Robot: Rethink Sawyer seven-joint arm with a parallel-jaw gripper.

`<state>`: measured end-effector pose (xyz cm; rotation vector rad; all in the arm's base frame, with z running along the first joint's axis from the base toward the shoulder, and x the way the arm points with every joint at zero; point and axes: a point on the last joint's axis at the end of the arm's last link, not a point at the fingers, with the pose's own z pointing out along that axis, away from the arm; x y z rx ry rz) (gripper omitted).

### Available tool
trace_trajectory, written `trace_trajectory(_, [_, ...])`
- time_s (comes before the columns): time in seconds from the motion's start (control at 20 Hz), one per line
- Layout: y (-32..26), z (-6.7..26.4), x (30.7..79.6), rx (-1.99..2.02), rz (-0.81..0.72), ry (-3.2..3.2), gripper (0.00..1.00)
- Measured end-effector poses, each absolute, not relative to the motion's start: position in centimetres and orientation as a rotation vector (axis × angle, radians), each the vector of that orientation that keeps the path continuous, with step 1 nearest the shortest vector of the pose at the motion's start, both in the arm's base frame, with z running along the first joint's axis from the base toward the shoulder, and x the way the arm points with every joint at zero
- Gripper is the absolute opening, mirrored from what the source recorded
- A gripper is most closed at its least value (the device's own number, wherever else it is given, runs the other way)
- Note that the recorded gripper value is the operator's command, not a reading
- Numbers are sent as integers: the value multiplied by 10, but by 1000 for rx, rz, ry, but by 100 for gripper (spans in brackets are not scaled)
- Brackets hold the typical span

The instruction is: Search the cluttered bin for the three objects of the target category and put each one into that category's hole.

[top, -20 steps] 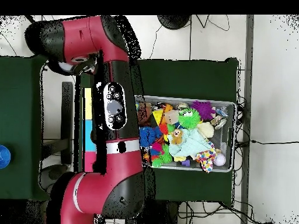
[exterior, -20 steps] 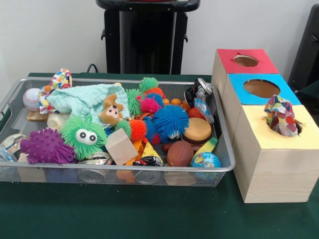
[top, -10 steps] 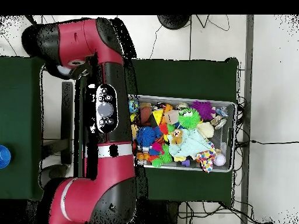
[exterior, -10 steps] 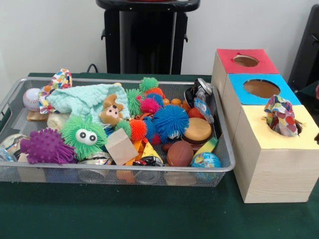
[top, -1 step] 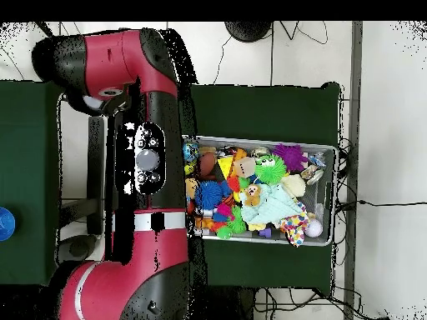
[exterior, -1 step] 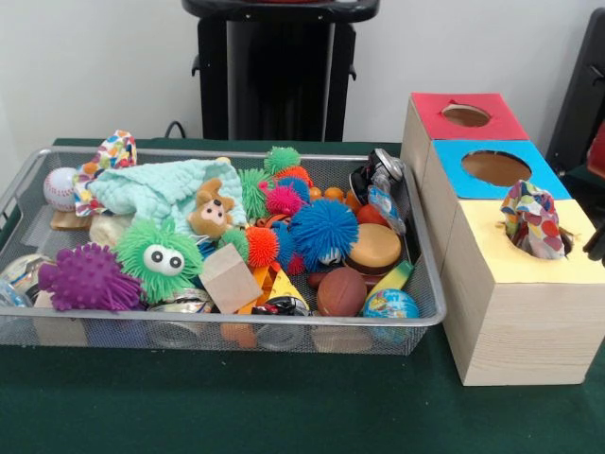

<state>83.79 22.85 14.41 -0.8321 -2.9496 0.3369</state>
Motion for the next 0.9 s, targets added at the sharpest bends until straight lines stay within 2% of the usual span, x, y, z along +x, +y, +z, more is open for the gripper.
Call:
trace_trajectory(0.5, [225, 147, 835, -837, 382, -2966, 0])
trace_trajectory(0.9, [224, 137, 815, -878, 344, -2947, 0])
